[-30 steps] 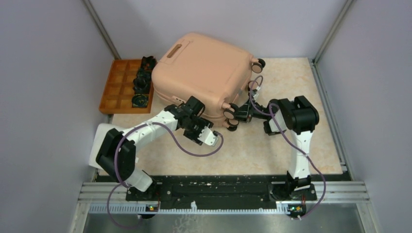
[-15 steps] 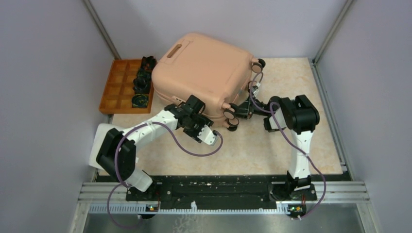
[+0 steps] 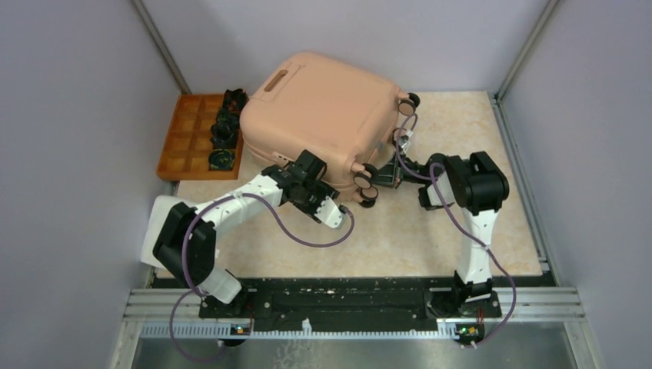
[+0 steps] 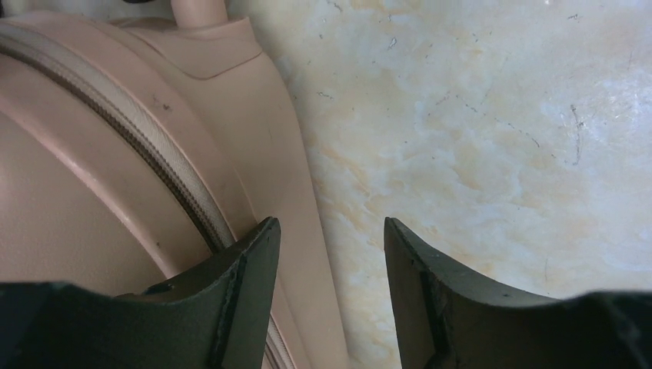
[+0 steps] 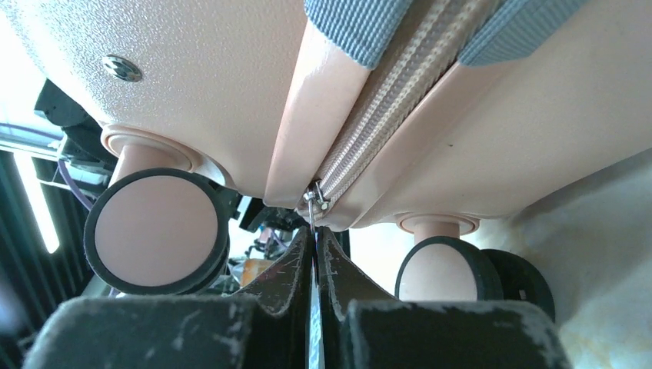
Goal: Pack the luggage
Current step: Zip the luggage at the center of the board.
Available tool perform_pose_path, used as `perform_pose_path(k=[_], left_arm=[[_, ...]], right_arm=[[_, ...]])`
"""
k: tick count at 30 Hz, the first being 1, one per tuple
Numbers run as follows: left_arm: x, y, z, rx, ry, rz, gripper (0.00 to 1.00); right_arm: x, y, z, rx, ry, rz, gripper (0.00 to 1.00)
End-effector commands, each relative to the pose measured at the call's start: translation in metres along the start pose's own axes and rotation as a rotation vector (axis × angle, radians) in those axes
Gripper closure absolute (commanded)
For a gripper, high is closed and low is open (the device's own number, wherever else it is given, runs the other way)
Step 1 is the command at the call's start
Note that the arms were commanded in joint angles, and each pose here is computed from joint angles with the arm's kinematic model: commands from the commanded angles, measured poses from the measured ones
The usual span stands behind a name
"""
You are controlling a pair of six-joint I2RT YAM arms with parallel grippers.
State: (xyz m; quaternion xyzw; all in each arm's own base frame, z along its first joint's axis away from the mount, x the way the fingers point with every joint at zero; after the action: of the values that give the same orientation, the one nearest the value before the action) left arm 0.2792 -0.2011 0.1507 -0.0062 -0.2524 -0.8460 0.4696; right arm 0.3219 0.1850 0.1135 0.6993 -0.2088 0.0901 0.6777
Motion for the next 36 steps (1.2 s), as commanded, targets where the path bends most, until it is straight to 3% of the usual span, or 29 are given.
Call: perform_pose_path(k=[1, 12, 24, 36], left_arm=[[0.011, 0.001, -0.013, -0.017, -0.058, -0.067, 0.41], [0.01, 0.05, -0.037, 0.109, -0.023, -0.045, 0.46], [0.017, 0.086, -0.041, 0.225, -0.053, -0.055, 0.52], [0.016, 0.099, -0.045, 0.278, -0.052, -0.055, 0.55]], right_arm=[[0.008, 0.018, 0.0, 0.043, -0.083, 0.178, 1.0], [-0.006, 0.036, -0.001, 0.028, -0.145, 0.187, 1.0], [-0.023, 0.051, -0.017, 0.066, -0.099, 0.242, 1.0], [-0.045, 0.052, -0.036, 0.065, -0.107, 0.308, 1.0]])
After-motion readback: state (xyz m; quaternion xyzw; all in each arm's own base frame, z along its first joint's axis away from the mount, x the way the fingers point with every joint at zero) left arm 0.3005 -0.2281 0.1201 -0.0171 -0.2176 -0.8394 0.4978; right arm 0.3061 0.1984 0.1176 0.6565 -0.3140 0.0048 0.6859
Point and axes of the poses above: each gripper's point midway between its finger pads, its own z axis back along the fingers, its own y axis along the line the jaws close on, x = y × z, the point moved 6 cm from there along z, back along the fingers, and after that the axes turned 7 degrees about z, right-handed, at the moved point
